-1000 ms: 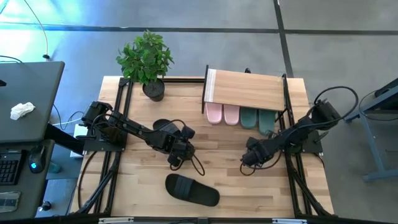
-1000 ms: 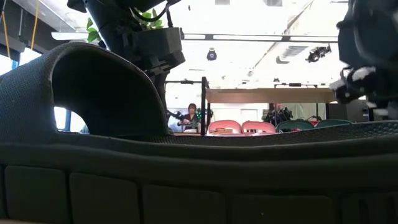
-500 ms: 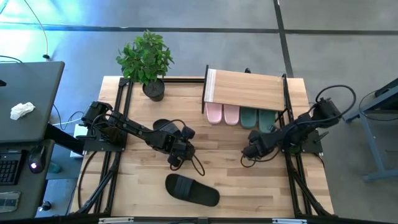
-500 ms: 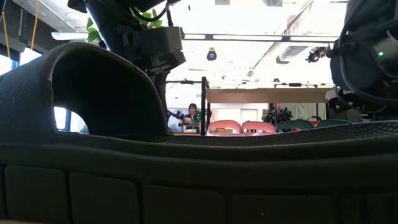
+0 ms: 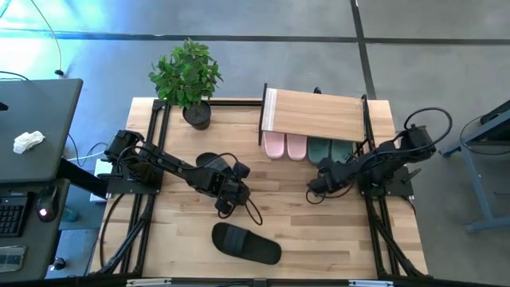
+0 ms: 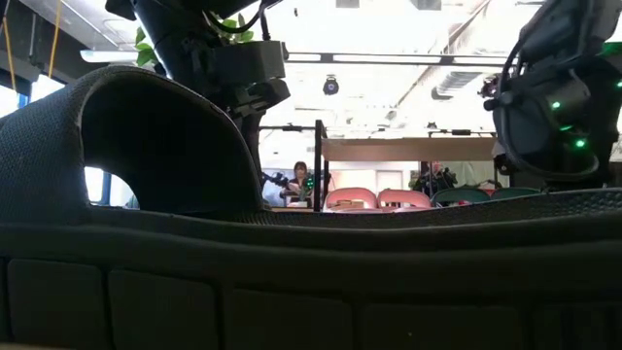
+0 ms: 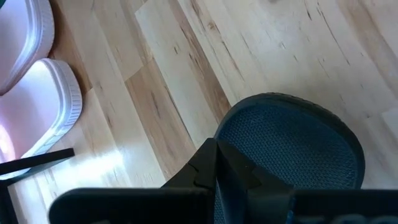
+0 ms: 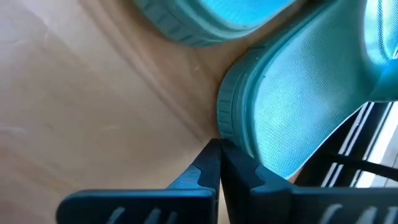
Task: Pick and place slides into the shelf
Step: Adjust the slides under the shelf
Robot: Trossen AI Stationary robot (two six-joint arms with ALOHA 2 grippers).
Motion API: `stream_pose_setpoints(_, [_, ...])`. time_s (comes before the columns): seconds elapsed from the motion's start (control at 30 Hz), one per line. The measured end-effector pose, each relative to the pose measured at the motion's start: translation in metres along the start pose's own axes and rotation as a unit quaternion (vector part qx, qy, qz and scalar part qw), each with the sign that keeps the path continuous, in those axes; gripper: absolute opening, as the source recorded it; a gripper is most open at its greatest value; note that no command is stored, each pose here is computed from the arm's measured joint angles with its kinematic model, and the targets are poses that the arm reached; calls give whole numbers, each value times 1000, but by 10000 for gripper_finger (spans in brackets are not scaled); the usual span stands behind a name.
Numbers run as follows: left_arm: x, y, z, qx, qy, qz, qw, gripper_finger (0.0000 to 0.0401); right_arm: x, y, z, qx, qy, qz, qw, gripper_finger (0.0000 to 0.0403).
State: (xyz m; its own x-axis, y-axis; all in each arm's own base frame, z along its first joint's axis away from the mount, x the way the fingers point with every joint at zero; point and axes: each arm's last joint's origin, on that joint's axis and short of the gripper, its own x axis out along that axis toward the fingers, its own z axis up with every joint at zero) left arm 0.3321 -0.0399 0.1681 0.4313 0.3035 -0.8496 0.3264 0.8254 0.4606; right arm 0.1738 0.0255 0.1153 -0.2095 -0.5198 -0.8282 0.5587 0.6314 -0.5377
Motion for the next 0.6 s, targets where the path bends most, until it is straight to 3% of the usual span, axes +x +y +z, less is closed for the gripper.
stream_pose_setpoints(0.6, [0, 0, 0, -5, 0, 0, 1000, 1, 6, -8, 9, 9, 19, -6, 1000, 0])
